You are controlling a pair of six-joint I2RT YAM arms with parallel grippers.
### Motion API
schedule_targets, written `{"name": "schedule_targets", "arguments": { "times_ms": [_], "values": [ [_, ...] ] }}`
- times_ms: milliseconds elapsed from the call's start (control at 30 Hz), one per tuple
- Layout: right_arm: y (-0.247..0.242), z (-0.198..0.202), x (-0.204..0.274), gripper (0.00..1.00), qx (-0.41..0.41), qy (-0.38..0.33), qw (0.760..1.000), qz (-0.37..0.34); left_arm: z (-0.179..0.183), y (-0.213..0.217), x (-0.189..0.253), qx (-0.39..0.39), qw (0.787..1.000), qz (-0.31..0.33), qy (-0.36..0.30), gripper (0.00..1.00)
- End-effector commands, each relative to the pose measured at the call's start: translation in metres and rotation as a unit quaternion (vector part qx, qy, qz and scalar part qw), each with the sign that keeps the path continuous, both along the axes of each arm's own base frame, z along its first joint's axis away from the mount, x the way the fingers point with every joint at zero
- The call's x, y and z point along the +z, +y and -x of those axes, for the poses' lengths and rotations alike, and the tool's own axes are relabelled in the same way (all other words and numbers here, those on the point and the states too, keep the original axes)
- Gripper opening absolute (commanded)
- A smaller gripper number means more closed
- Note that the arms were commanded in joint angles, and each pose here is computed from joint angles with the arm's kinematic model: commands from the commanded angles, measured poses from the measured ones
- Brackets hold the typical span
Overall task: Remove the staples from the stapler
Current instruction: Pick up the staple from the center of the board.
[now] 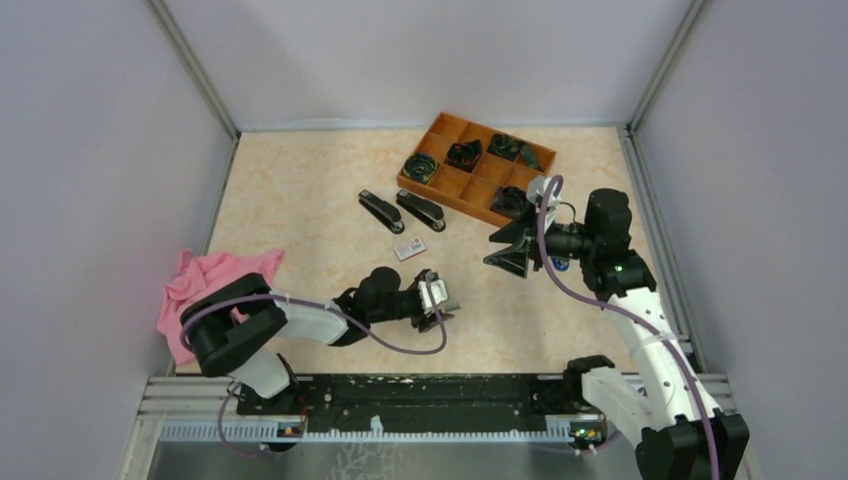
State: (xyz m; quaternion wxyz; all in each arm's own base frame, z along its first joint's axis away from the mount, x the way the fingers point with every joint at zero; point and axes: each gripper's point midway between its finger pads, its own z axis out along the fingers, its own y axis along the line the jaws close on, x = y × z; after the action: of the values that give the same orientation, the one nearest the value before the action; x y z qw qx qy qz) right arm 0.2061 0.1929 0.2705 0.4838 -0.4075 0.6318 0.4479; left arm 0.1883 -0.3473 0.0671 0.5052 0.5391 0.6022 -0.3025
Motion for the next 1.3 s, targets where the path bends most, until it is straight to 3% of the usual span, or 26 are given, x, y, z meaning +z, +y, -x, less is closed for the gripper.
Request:
{"name": "schedule_targets", "arguments": {
  "times_ms": [0,533,800,1133,1267],
  "values": [
    [-0.002,-0.006,0.015,0.54,-0.01,-0.036,0.999,-0.004,-0.008,-0.014,-0.008,-0.005,1.0,-0.009,0.003,0.64],
    [-0.002,-0.012,0.008,0.54,-0.019,-0.026,0.999,-0.004,-0.007,-0.008,-0.035,-0.024,0.995,-0.055,0.078,0.52],
    [-0.002,-0.011,0.008,0.54,-0.017,-0.025,1.0,-0.005,-0.013,-0.01,-0.04,-0.009,0.994,-0.066,0.09,0.42],
    [-0.001,-0.01,0.008,0.54,-0.013,-0.021,1.0,-0.009,-0.012,-0.002,-0.053,0.003,0.991,-0.09,0.104,0.4],
    [-0.001,-0.01,0.007,0.53,-0.013,-0.02,1.0,-0.01,-0.01,-0.004,-0.053,0.002,0.99,-0.088,0.11,0.34]
  ]
}}
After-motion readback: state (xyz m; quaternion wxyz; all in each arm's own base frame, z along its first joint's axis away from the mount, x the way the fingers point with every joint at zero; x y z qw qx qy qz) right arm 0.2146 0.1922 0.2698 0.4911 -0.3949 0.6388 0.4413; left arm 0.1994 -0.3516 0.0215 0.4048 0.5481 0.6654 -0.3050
